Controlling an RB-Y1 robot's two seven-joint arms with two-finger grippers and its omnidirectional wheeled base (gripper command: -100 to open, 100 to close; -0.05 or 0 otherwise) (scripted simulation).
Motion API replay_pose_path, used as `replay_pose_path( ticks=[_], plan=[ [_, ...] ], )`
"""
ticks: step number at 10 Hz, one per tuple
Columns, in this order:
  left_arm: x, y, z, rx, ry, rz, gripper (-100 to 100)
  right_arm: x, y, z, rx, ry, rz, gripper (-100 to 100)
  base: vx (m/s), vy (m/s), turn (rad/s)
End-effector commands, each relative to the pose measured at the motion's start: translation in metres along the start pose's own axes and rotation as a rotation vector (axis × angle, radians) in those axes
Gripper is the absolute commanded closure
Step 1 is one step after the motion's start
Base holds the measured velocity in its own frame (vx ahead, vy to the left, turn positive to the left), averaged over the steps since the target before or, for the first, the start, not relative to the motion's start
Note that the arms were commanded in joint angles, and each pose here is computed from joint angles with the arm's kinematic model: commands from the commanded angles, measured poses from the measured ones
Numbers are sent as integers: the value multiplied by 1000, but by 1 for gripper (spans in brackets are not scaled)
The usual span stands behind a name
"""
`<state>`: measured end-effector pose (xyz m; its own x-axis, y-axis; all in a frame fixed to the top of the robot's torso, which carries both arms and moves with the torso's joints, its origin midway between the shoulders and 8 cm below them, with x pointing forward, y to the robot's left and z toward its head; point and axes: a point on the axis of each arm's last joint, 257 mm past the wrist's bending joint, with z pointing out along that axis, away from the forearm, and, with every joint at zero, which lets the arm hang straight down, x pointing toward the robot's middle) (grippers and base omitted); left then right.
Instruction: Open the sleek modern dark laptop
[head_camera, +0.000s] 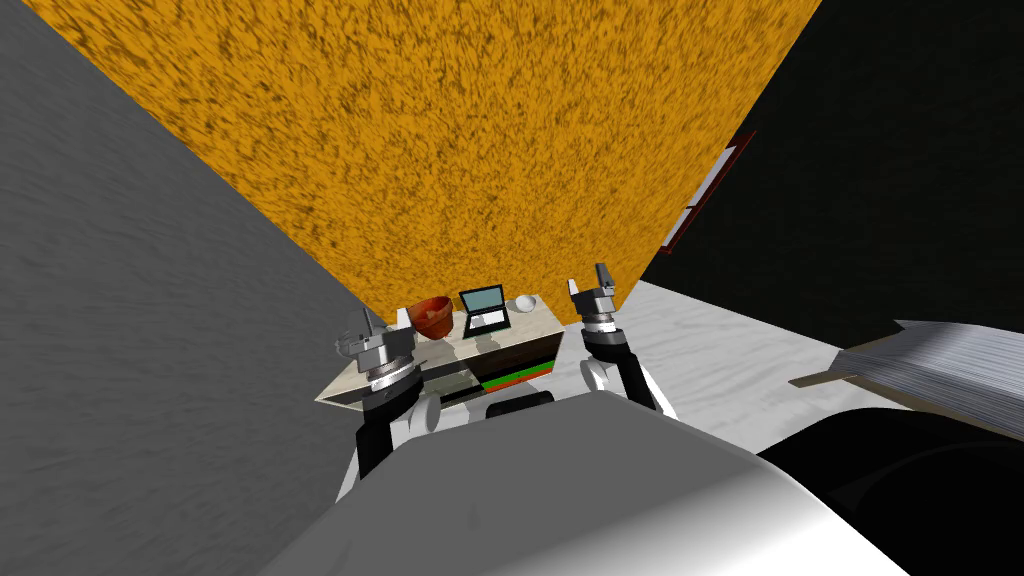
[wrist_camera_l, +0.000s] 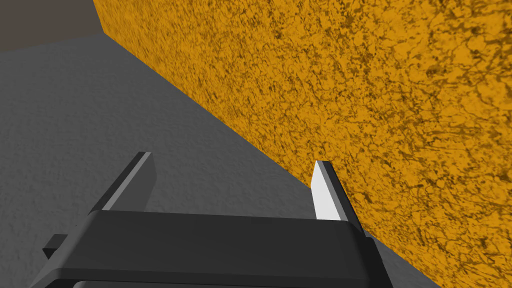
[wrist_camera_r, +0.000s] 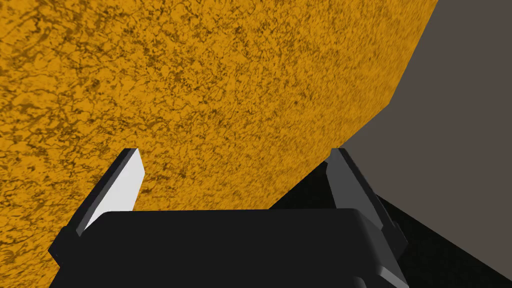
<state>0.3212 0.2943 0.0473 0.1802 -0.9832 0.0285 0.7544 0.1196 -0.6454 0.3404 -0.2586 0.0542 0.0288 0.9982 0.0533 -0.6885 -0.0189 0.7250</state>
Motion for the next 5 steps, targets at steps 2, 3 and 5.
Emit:
replay_pose_path(
  ticks=[2, 3, 5],
  plan=[
    [0, 0, 0, 0, 0, 0, 0, 0, 0, 0, 0, 0, 0, 0, 0, 0, 0],
    [0, 0, 0, 0, 0, 0, 0, 0, 0, 0, 0, 0, 0, 0, 0, 0, 0],
    [0, 0, 0, 0, 0, 0, 0, 0, 0, 0, 0, 0, 0, 0, 0, 0, 0]
  ],
)
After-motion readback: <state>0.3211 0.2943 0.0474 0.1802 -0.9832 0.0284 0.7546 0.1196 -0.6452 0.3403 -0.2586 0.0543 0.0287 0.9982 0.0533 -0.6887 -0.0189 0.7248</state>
